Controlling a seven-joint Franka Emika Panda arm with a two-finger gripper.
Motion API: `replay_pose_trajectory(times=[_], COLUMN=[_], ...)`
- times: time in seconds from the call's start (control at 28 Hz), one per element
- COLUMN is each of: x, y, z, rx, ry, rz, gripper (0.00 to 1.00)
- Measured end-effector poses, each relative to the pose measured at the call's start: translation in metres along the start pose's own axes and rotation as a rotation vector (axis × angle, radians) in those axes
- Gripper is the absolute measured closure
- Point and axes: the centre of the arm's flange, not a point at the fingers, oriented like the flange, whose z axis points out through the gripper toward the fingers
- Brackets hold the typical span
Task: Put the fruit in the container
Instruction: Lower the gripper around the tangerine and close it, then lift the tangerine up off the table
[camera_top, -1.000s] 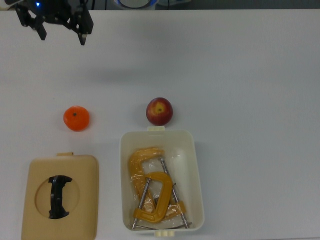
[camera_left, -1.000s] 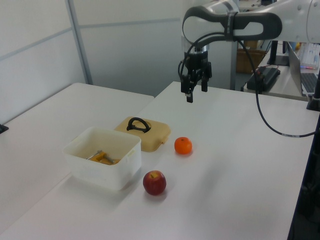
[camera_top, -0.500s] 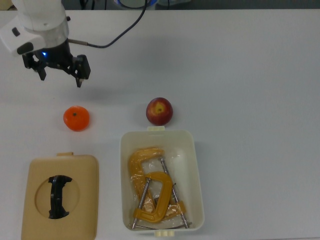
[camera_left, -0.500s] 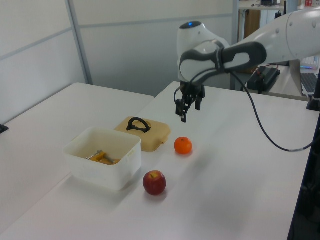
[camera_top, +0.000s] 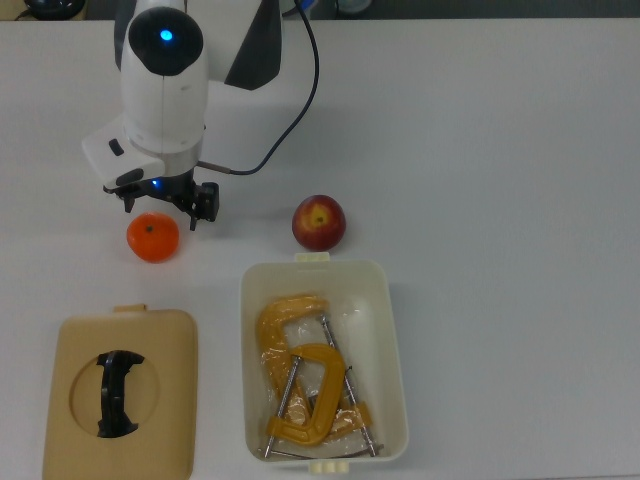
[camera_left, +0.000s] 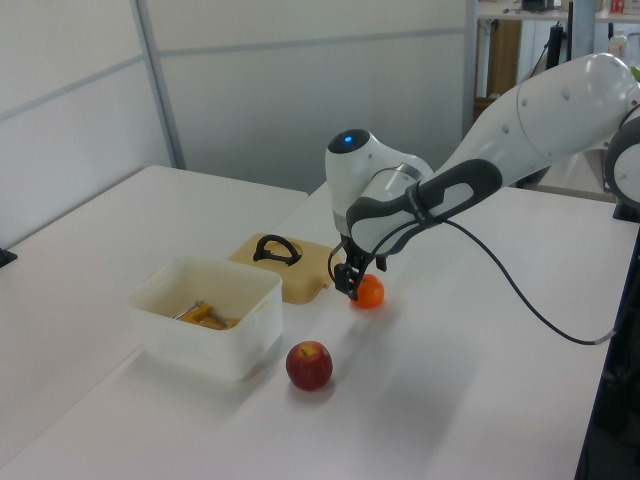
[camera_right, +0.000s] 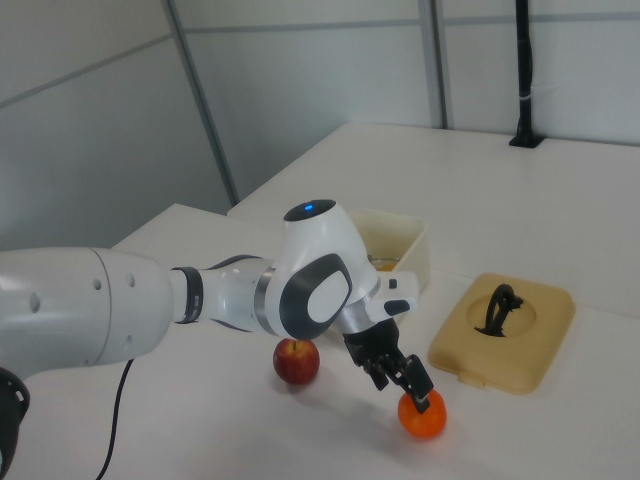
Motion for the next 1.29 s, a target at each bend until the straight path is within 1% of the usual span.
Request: replay_pose_trajectory(times=[0.25,0.39,0.54,0.64,0.68,0.75,0.89,1.0,1.07,1.29], x=[0.001,0.002,0.003,0.004,0.005,0.006,0.008,0.014,0.018,0.022], y=[-0.014,-0.017,-0.018,-0.017,-0.017,-0.017,-0.015,-0.010,-0.003,0.022], z=[0.028,0.039,0.040,0.037,0.036,0.035,0.029,0.013,-0.010,-0.088], rx=[-0.051,-0.052,-0.051,-0.050,-0.050,-0.049,-0.048,-0.043,-0.028,0.073], ry=[0.013,0.023,0.025,0.031,0.034,0.036,0.049,0.077,0.110,0.179], rz=[0.035,0.057,0.078,0.088,0.092,0.096,0.106,0.124,0.149,0.269], gripper=[0.00,0.00,0.01,0.10,0.18,0.21,0.21,0.21,0.21,0.21])
